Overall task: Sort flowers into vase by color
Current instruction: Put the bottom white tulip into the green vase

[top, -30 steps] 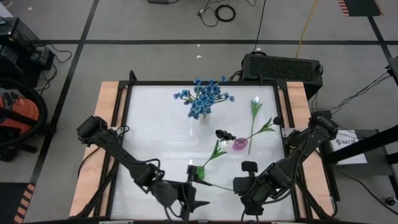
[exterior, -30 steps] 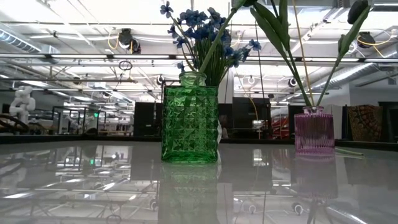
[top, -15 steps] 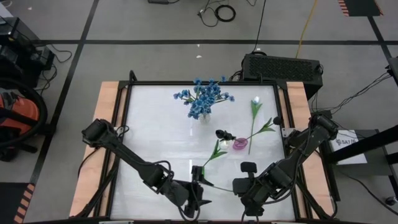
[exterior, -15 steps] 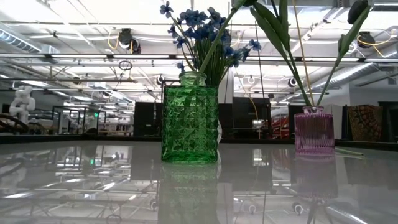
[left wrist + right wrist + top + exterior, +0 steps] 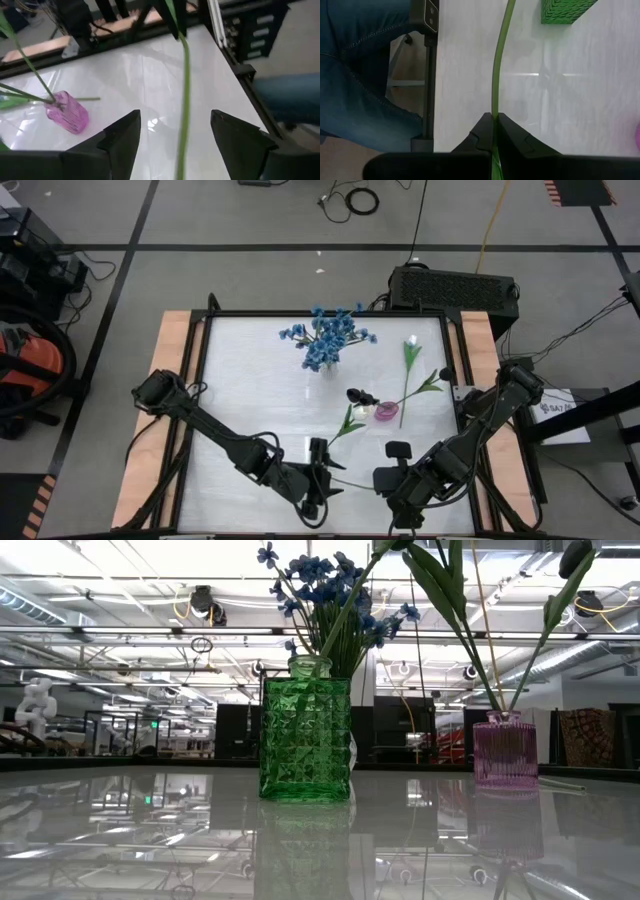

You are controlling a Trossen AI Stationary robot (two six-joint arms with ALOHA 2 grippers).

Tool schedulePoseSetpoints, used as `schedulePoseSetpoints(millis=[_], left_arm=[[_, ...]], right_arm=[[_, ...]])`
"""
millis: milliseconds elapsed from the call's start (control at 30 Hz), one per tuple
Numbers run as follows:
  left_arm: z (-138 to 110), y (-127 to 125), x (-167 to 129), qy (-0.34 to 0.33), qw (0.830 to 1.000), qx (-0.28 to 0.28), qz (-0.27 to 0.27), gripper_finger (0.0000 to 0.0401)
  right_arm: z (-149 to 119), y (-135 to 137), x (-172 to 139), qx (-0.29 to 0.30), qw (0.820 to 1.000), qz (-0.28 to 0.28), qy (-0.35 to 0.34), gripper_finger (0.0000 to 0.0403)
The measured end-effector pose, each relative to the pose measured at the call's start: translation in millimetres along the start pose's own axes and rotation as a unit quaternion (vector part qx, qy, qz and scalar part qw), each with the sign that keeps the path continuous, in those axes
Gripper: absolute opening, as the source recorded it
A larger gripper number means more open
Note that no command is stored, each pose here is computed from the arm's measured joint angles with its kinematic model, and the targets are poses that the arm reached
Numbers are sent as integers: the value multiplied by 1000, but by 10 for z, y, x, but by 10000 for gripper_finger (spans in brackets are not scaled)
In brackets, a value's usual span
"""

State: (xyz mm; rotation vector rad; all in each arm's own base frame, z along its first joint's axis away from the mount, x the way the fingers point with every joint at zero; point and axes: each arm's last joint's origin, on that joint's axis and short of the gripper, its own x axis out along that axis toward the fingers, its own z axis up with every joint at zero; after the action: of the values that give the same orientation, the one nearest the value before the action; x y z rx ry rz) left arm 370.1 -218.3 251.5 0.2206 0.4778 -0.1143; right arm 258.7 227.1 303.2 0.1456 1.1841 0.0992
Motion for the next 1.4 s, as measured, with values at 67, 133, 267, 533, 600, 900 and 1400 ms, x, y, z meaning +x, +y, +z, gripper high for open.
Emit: schedulePoseSetpoints(millis=[67, 133, 267, 533, 600, 900, 1400], left_arm=[[-34, -1, -1, 16, 1000, 5, -3, 235], [-48, 0, -1, 23, 1000, 9, -2, 219], [-31, 5, 1, 14, 1000, 21, 2, 171], [-30, 13, 0, 13, 999, 30, 19, 81], [-29, 13, 0, 13, 999, 30, 19, 67], [-30, 13, 0, 14, 999, 33, 19, 18], [-2, 65, -326, 71, 997, 39, 8, 3]], right_arm=[[2, -2, 0, 0, 1000, -2, -1, 4], [3, -3, 0, 0, 1000, -6, -5, 4], [5, -5, 0, 0, 1000, -7, -6, 4], [4, -5, 1, 0, 1000, -8, -6, 4], [3, -4, 1, 0, 1000, -8, -6, 4], [3, -5, 2, 0, 1000, -8, -6, 4], [63, -26, -61, -47, 994, -71, -65, 116]])
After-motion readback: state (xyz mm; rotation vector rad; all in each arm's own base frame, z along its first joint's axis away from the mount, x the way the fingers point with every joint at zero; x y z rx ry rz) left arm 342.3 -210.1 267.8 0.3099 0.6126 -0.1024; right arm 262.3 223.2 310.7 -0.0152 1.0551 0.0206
